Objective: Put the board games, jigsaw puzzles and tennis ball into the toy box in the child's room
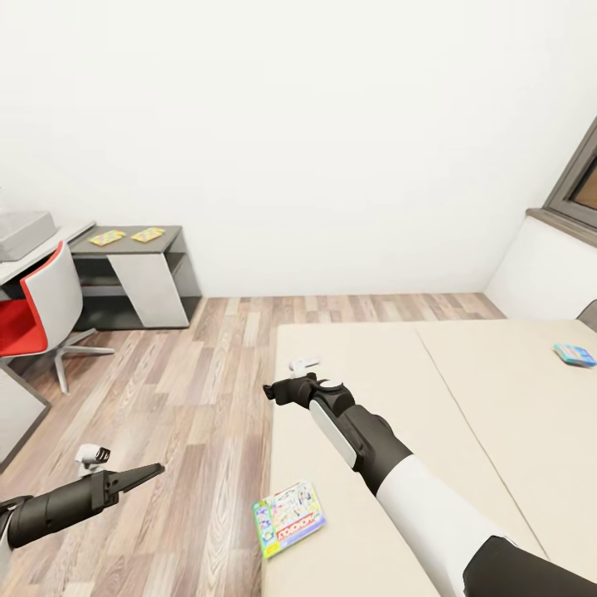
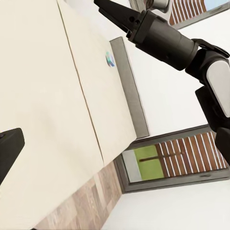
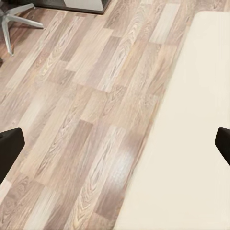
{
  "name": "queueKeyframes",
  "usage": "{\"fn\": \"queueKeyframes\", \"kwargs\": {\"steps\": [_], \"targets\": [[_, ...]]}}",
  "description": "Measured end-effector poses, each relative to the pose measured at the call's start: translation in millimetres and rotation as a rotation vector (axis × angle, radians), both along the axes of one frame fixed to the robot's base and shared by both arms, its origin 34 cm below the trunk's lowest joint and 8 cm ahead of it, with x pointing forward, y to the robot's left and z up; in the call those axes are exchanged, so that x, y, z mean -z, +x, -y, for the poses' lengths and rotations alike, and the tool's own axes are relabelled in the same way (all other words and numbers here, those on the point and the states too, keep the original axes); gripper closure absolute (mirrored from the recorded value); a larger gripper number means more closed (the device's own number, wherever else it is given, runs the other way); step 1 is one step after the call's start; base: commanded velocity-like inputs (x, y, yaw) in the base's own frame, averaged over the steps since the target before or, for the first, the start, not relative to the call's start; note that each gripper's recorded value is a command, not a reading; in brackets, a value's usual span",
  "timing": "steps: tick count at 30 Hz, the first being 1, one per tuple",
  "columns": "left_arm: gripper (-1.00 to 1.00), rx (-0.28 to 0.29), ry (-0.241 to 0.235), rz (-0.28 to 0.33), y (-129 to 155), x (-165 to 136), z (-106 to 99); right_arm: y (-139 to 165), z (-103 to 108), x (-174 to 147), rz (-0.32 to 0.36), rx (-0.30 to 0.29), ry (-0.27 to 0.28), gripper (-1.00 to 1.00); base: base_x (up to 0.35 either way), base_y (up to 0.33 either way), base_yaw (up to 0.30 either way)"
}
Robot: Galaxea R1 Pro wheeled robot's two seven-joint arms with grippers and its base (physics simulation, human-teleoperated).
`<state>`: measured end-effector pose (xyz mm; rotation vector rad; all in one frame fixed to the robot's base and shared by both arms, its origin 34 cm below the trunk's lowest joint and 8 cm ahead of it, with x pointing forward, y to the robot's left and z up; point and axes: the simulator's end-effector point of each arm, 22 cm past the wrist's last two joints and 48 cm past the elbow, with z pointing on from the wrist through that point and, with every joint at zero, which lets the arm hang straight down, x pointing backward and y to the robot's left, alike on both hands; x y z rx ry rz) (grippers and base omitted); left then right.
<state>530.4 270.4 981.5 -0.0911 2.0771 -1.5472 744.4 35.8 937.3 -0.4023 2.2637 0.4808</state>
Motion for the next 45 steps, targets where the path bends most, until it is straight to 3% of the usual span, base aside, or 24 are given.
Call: {"fn": "queueKeyframes", "kwargs": {"steps": [45], "targets": [[-1.00,0.000,0.001,0.038,0.6,-16.1,0.5,2.2,-0.5,-25.8,0.040,0.000,0.003,-1.00,0.000,0.000,-0.013]]}}
